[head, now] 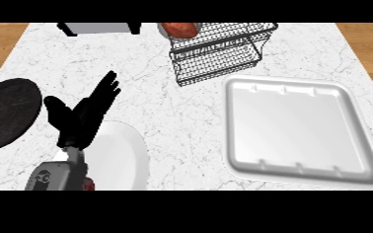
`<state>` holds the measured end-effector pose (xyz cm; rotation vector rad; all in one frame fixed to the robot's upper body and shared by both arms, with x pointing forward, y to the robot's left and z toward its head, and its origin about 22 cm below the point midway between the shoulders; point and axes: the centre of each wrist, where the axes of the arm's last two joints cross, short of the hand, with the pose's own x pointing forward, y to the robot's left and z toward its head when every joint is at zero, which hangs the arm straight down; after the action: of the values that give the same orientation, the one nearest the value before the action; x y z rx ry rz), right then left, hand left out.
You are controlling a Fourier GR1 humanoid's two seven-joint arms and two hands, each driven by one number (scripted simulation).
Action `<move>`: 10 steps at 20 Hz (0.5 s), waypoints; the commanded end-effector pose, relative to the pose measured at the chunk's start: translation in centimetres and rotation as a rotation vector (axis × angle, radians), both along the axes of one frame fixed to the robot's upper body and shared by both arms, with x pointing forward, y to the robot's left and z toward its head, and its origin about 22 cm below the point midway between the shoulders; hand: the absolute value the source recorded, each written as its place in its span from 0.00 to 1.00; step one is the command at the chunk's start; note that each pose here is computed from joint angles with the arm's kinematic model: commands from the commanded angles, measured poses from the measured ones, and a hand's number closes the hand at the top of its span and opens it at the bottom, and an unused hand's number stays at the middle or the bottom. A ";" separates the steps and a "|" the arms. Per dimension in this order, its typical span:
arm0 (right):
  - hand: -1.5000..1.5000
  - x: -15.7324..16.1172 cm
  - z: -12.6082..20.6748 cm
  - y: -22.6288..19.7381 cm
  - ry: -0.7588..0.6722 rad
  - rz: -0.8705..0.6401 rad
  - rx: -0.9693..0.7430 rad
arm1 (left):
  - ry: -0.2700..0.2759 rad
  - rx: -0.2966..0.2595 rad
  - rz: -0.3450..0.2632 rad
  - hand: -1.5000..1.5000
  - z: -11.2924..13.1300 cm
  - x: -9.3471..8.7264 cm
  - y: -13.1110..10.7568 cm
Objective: Pick the sweet potato from the tray and place it in the tiered basket
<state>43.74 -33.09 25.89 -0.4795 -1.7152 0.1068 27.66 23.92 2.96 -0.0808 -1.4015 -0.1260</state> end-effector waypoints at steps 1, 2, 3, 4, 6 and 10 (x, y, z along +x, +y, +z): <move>0.00 -3.4 0.1 -6.2 0.022 0.055 -0.057 | 0.023 -0.001 -0.001 0.50 -1.4 0.1 0.2; 0.00 -5.0 0.9 -8.9 0.037 0.063 -0.055 | 0.010 -0.019 0.007 0.50 0.3 0.3 0.0; 0.00 -6.1 1.8 -10.2 0.004 0.074 -0.050 | 0.027 -0.019 0.007 0.50 -1.4 -0.4 0.2; 0.00 -6.8 1.6 -11.1 0.030 0.064 -0.052 | 0.013 -0.016 0.009 0.50 -0.7 0.3 -0.3; 0.00 -9.3 1.4 -13.2 0.056 0.069 -0.061 | 0.026 -0.001 0.022 0.50 -1.0 -0.9 0.4; 0.00 -13.8 1.4 -18.8 -0.003 0.059 -0.030 | 0.002 -0.019 -0.008 0.50 -1.9 -0.8 -2.3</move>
<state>34.05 -47.67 27.05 -0.4493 -1.7048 0.1801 27.60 23.73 2.69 -0.0799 -1.4072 -0.1301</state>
